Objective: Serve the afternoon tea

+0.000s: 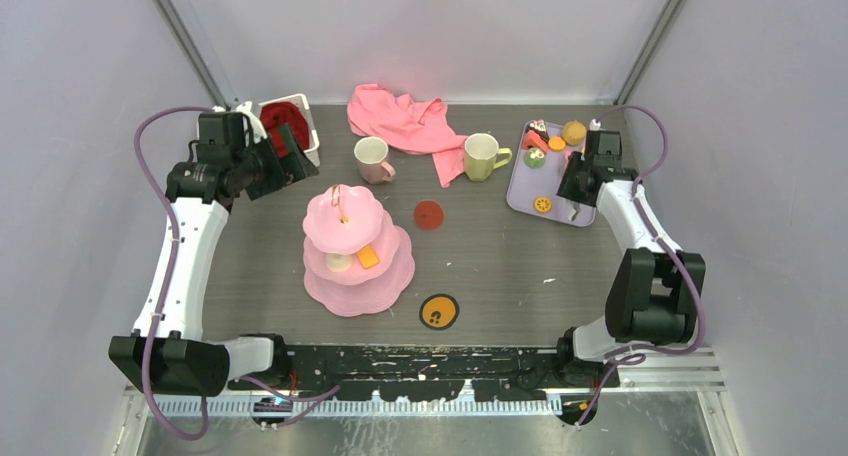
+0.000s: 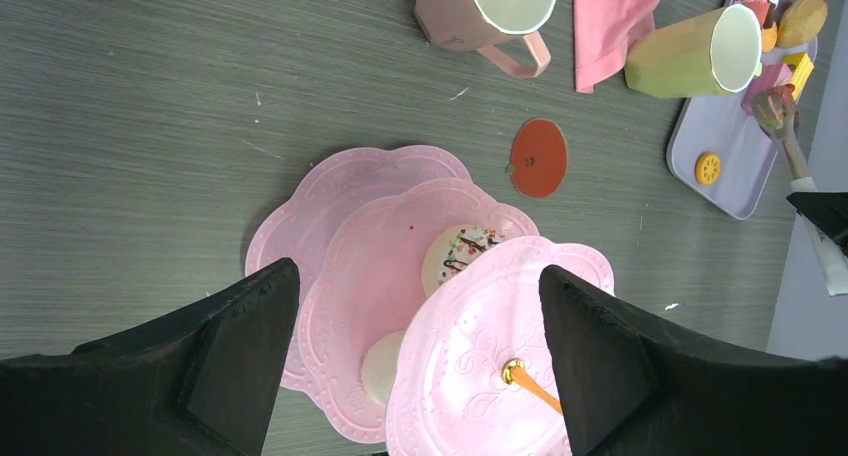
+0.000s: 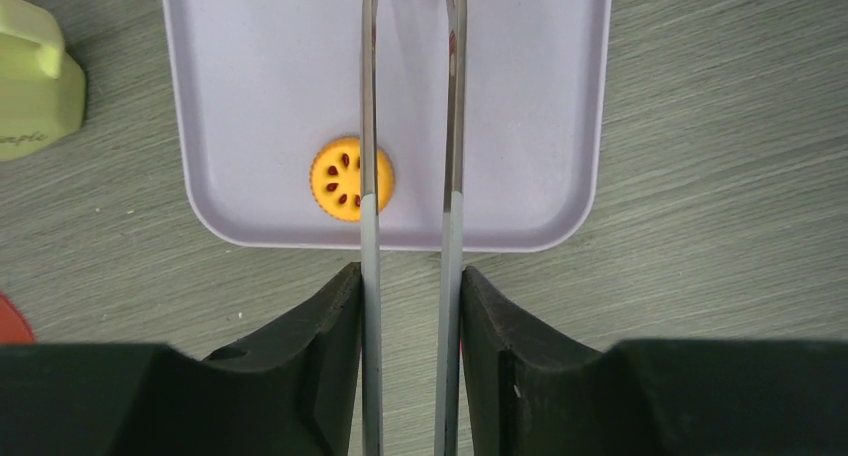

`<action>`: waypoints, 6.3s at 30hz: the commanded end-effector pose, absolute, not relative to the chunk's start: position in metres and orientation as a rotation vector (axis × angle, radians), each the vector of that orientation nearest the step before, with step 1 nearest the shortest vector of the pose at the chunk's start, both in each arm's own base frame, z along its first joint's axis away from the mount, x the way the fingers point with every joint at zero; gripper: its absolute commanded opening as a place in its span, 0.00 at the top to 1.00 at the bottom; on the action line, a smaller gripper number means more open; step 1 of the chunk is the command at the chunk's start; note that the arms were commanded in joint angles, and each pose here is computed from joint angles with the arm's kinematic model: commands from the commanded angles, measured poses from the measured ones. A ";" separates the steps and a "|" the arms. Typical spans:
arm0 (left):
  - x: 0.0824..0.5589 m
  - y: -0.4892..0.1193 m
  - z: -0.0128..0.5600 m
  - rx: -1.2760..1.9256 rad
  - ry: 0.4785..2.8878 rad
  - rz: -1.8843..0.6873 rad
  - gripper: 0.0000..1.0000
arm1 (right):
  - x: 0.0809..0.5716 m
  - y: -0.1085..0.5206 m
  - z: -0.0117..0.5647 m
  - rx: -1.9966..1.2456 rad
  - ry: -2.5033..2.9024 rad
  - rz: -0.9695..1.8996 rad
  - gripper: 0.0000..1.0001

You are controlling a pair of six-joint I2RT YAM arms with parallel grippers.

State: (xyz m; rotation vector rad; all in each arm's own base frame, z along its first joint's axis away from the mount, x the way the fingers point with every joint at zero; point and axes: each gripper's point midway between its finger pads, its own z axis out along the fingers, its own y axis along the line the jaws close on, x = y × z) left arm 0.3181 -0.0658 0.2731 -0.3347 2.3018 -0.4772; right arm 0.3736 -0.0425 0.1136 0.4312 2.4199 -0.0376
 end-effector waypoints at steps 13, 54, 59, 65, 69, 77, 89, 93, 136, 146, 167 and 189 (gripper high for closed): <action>0.319 -0.069 0.290 -0.299 2.234 -0.509 0.11 | 0.371 -0.036 0.190 0.441 2.177 0.023 0.95; 0.322 -0.070 0.292 -0.302 2.232 -0.516 0.11 | 0.384 -0.046 0.158 0.429 2.277 -0.092 0.54; 0.322 -0.070 0.295 -0.299 2.228 -0.519 0.11 | 0.387 -0.041 0.153 0.420 2.289 -0.067 0.54; 0.323 -0.070 0.293 -0.301 2.233 -0.519 0.11 | 0.387 -0.042 0.157 0.423 2.273 -0.073 0.53; 0.323 -0.070 0.294 -0.300 2.231 -0.519 0.11 | 0.388 -0.042 0.157 0.418 2.267 -0.072 0.53; 0.320 -0.068 0.292 -0.298 2.235 -0.503 0.11 | 0.396 -0.040 0.146 0.395 2.302 -0.065 0.53; 0.320 -0.068 0.291 -0.295 2.238 -0.502 0.11 | 0.402 -0.036 0.144 0.393 2.289 -0.054 0.73; 0.320 -0.068 0.291 -0.294 2.237 -0.502 0.11 | 0.395 -0.036 0.152 0.397 2.270 -0.053 0.88; 0.317 -0.070 0.293 -0.287 2.230 -0.515 0.11 | 0.392 -0.033 0.140 0.395 2.306 -0.062 0.53; 0.318 -0.069 0.292 -0.288 2.234 -0.510 0.11 | 0.392 -0.030 0.147 0.389 2.291 -0.054 0.54; 0.317 -0.068 0.293 -0.287 2.236 -0.501 0.11 | 0.408 -0.034 0.143 0.388 2.303 -0.086 0.56; 0.316 -0.070 0.292 -0.282 2.234 -0.513 0.11 | 0.396 -0.038 0.148 0.420 2.277 -0.119 0.99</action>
